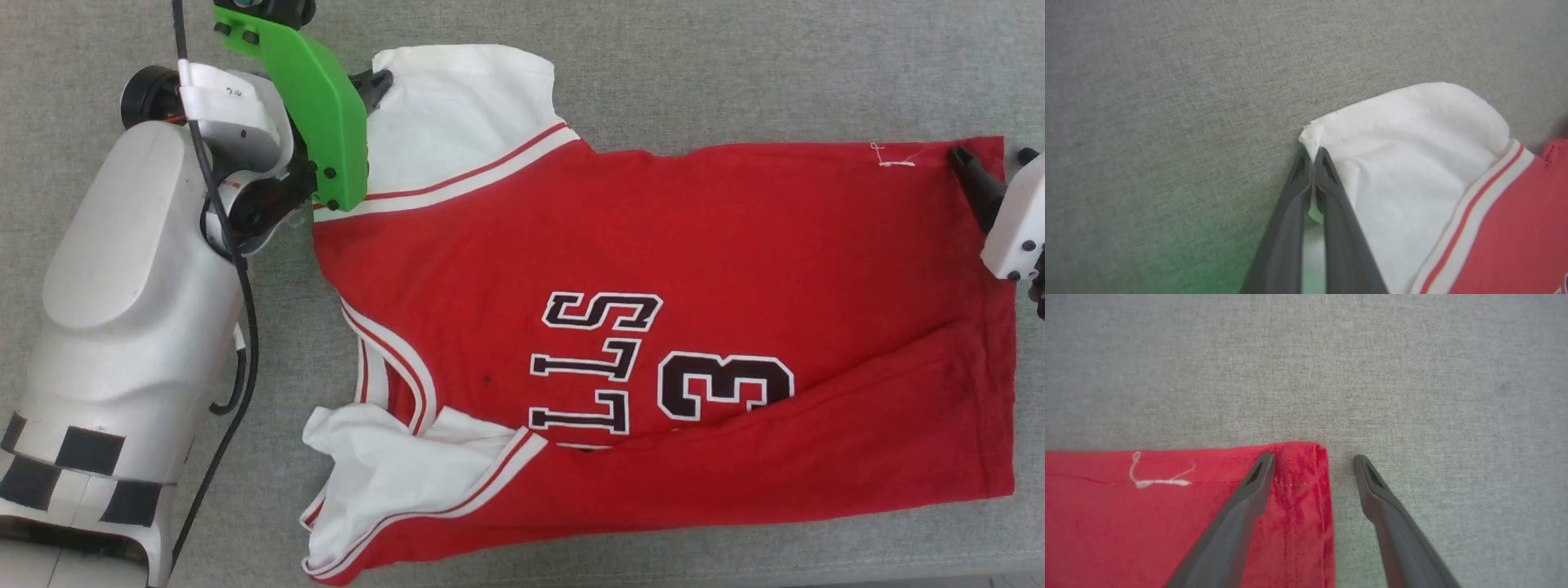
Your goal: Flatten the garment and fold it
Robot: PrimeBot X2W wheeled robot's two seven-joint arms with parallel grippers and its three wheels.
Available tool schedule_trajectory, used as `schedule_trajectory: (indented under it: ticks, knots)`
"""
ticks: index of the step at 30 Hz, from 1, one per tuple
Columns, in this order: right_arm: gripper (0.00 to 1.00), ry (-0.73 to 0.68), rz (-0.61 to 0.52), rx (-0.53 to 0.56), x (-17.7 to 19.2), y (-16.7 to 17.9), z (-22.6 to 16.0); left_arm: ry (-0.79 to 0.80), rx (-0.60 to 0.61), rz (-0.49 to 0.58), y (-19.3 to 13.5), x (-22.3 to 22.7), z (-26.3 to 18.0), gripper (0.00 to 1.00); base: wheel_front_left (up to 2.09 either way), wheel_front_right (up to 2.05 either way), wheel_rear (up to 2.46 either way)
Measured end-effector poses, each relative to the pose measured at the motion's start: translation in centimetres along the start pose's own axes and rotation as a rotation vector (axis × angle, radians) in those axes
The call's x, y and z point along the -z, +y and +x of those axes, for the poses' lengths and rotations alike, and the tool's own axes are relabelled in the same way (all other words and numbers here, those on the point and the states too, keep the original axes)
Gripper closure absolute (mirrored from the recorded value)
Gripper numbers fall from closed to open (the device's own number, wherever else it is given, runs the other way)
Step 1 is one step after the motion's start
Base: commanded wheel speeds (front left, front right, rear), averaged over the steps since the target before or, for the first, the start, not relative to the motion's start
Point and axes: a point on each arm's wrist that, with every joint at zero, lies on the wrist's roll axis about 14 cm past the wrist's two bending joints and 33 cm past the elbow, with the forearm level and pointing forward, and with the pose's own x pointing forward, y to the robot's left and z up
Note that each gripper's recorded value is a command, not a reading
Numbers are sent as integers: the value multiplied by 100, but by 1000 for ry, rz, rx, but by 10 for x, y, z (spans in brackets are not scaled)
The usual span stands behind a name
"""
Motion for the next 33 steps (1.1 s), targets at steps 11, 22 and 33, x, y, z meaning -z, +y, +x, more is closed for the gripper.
schedule_trajectory:
  ticks: [11, 22, 33]
  knots:
    - [100, -53, 28, -9, -11, 3, 1, -66, 13, -34, 0, -11, -5, 100, 0, 0, 0]
    - [100, -221, 59, -32, -38, 2, -34, -288, 63, -31, -21, -48, -55, 100, 0, 0, 0]
    - [100, -285, 123, -70, -26, 2, -75, -416, 111, -15, -47, -46, -123, 100, 0, 0, 0]
